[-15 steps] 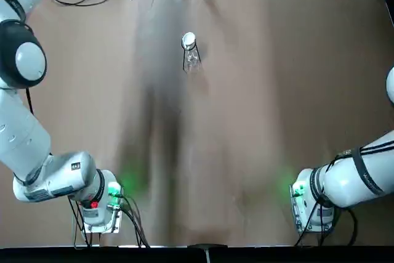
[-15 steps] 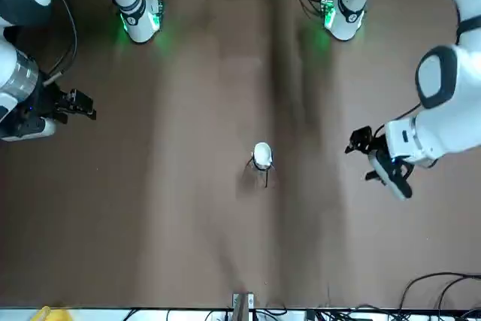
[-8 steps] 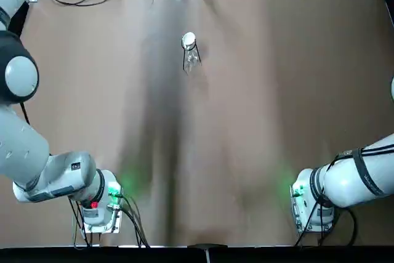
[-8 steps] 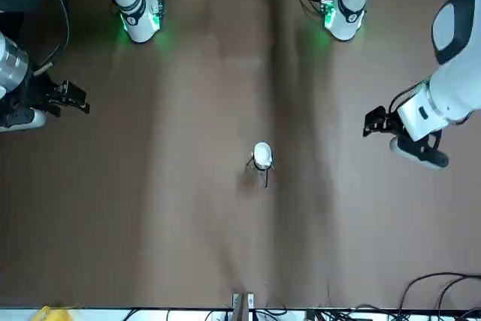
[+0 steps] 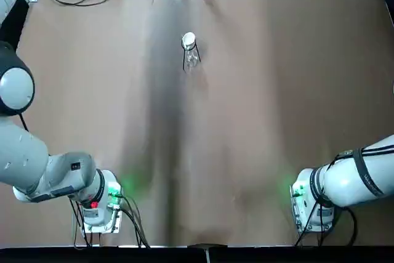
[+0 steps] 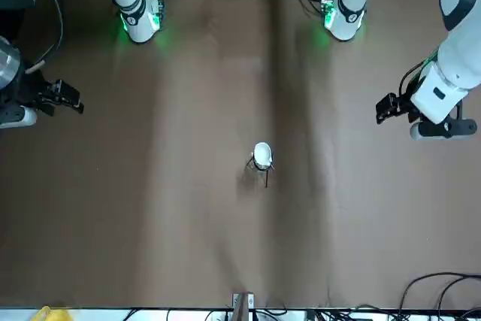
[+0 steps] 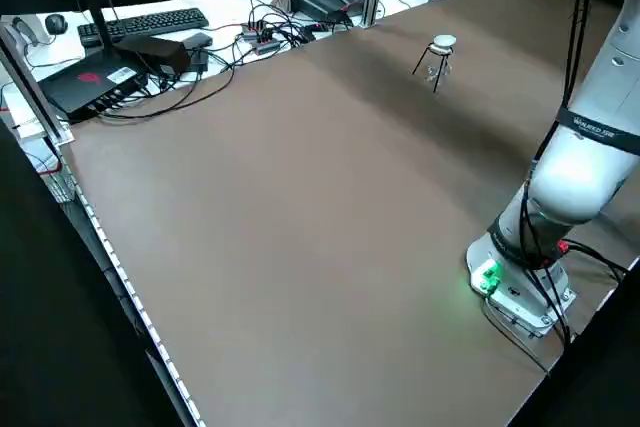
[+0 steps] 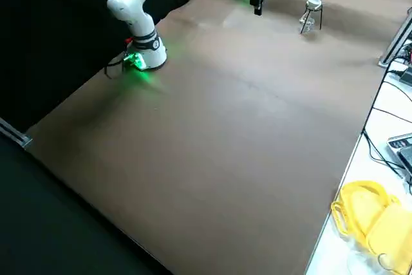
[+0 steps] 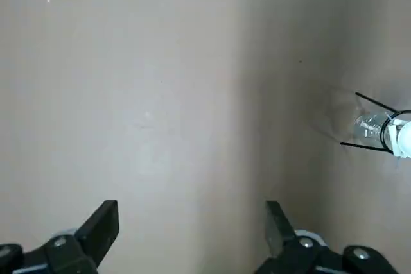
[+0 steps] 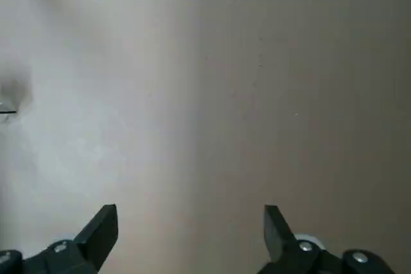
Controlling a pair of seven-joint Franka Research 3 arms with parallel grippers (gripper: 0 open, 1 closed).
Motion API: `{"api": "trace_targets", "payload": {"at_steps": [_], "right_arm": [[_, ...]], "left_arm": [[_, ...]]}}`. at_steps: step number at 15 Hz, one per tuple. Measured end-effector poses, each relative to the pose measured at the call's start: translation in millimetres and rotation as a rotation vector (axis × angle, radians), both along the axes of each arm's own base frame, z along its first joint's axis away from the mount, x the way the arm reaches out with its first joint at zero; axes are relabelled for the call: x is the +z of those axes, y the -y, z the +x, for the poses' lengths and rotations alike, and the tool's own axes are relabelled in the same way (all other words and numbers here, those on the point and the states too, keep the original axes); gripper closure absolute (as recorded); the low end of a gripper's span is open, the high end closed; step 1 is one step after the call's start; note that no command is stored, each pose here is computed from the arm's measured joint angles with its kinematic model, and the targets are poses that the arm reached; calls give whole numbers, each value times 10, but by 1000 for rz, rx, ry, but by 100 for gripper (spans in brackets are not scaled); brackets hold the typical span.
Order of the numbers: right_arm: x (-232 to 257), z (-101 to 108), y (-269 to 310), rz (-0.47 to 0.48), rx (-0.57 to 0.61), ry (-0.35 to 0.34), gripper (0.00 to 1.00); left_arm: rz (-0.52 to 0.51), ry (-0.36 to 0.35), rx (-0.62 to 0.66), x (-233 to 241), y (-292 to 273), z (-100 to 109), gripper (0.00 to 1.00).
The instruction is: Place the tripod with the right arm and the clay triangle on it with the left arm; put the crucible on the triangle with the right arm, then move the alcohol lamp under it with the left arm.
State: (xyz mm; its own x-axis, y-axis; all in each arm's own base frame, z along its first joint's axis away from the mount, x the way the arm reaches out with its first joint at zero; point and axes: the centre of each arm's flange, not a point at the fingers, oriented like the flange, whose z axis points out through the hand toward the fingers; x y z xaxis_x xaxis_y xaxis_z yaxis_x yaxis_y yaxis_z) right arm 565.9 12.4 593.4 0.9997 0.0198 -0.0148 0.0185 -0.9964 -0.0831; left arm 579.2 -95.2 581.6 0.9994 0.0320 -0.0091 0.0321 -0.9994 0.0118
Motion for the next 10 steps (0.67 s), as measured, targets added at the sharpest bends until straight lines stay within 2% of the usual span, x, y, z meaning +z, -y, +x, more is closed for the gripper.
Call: {"api": "trace_targets", "payload": {"at_steps": [3,10], "right_arm": [[55,-25,51,-29,5,12,0],[71,-47,201,-32,13,15,0]], "left_arm": [[2,4,15,37,-4,-22,0],[6,23,24,144,-51,-64,0]]}}
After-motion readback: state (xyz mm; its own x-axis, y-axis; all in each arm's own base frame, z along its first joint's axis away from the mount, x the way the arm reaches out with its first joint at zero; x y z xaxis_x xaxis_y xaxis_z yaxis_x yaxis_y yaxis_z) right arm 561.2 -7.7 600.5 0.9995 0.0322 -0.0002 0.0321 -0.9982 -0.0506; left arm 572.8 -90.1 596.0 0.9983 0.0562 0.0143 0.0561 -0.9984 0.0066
